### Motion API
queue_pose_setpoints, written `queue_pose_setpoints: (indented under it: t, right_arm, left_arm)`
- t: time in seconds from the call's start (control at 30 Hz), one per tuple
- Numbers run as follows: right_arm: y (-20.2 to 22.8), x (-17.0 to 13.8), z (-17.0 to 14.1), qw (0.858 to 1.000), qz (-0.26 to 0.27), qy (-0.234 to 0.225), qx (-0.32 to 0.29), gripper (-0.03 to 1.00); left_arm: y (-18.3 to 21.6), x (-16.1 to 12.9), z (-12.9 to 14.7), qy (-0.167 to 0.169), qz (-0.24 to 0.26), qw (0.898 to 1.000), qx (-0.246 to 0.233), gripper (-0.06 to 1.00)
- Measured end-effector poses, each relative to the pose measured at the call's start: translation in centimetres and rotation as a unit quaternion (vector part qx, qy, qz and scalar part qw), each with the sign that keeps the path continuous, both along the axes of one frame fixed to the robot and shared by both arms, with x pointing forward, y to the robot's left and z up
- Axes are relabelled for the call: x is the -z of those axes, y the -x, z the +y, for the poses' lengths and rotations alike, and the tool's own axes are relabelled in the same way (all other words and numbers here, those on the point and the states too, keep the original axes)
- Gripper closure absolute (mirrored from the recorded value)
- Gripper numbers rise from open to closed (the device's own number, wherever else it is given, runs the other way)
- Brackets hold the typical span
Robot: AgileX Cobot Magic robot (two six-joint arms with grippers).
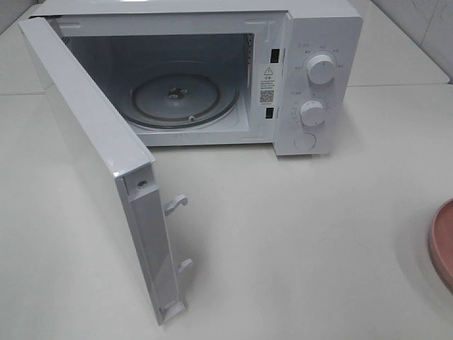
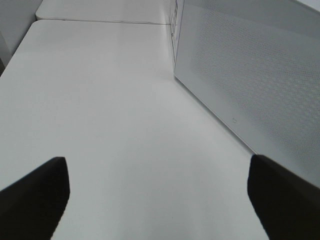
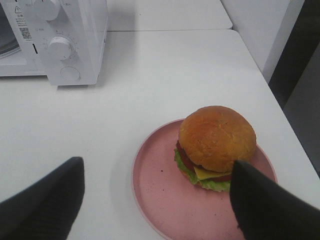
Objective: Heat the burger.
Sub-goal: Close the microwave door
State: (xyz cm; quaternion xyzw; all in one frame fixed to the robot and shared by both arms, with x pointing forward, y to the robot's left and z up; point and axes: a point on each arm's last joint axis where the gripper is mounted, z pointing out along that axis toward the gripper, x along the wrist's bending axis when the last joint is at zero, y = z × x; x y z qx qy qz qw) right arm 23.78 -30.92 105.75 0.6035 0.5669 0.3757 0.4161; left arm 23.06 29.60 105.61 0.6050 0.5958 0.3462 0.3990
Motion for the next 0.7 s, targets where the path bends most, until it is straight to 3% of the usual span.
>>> queue_pose_setpoints:
  t: [0.7]
  right_arm:
    - [0.0,0.0,0.0,1.0,0.0,0.0,0.0,0.21]
  left_arm:
    - [0.05,-0.17,-0.09,0.005,-0.004,1.0,0.003,0.06]
